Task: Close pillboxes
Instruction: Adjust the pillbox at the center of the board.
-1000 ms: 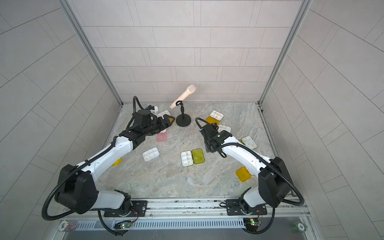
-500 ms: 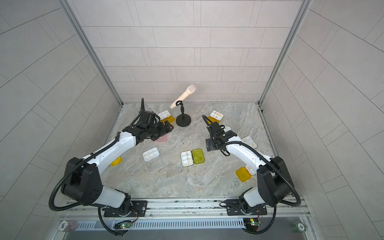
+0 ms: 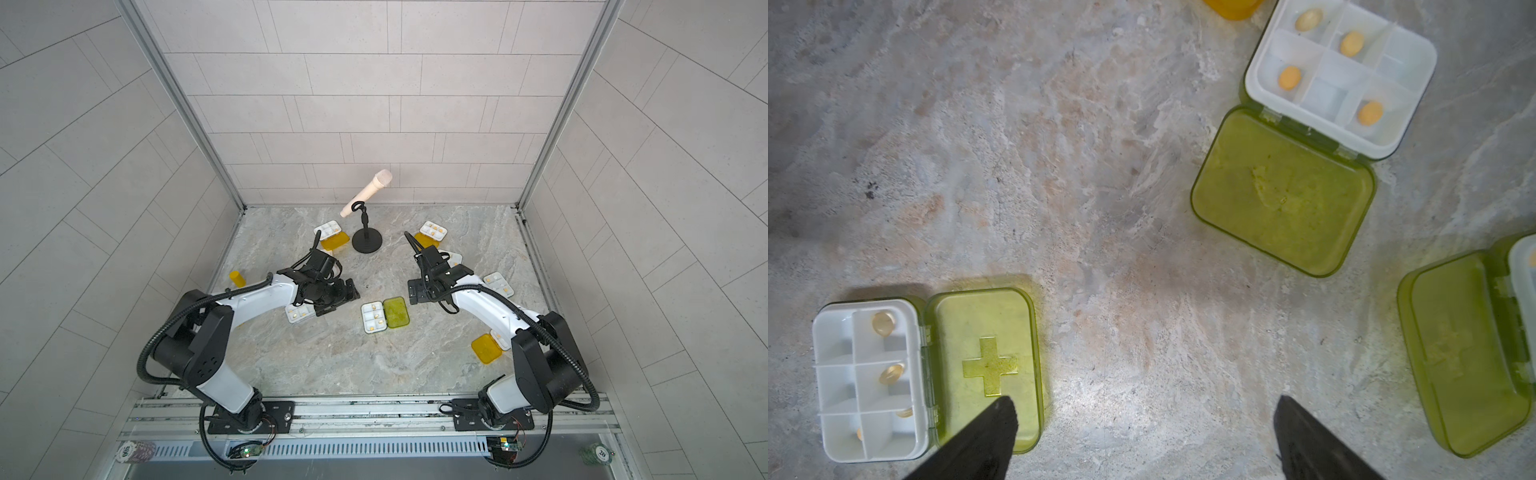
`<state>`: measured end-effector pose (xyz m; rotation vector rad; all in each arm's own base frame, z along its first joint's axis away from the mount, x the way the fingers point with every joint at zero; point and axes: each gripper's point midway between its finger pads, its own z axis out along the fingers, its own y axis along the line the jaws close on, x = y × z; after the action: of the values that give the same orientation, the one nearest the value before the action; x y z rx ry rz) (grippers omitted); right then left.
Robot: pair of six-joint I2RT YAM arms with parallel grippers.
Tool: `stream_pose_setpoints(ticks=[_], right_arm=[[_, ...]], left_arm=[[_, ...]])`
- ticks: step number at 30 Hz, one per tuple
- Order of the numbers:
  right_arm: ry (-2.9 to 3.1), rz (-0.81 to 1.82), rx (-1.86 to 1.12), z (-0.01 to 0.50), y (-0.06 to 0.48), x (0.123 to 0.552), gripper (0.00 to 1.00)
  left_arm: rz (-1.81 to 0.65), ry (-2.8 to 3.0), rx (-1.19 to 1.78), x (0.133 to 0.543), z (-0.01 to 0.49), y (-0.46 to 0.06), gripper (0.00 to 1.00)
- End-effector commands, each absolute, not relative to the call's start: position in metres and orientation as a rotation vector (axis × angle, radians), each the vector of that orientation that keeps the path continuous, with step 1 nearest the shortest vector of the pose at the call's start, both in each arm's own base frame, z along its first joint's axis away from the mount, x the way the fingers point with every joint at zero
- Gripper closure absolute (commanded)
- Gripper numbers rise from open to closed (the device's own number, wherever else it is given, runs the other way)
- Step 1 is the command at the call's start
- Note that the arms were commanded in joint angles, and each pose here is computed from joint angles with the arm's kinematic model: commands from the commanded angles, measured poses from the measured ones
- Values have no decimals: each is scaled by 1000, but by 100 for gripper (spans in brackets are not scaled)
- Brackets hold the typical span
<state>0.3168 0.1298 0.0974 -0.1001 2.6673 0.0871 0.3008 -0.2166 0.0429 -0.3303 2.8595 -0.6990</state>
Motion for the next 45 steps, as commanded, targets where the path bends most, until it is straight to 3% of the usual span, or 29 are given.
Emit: stream_pose_setpoints(ticks=[1,22,33,39,45], right_arm=[[2673,91,-92,93,126,313,2],[2675,84,-28,89,108,309,2],[2687,123,-16,88,109,304,3],[2713,230,17,84,113,293,4],[2743,537,9,77,145,279,5]], left_arm=[[-703,2825,-297,309,45,-231,3],[-896,2849,-262,299,40,-292,2],[-976,2813,-221,315,49,-314,2],[-911,2832,-159,315,59,-307,2],[-752,2902,-58,312,79,-288,2]])
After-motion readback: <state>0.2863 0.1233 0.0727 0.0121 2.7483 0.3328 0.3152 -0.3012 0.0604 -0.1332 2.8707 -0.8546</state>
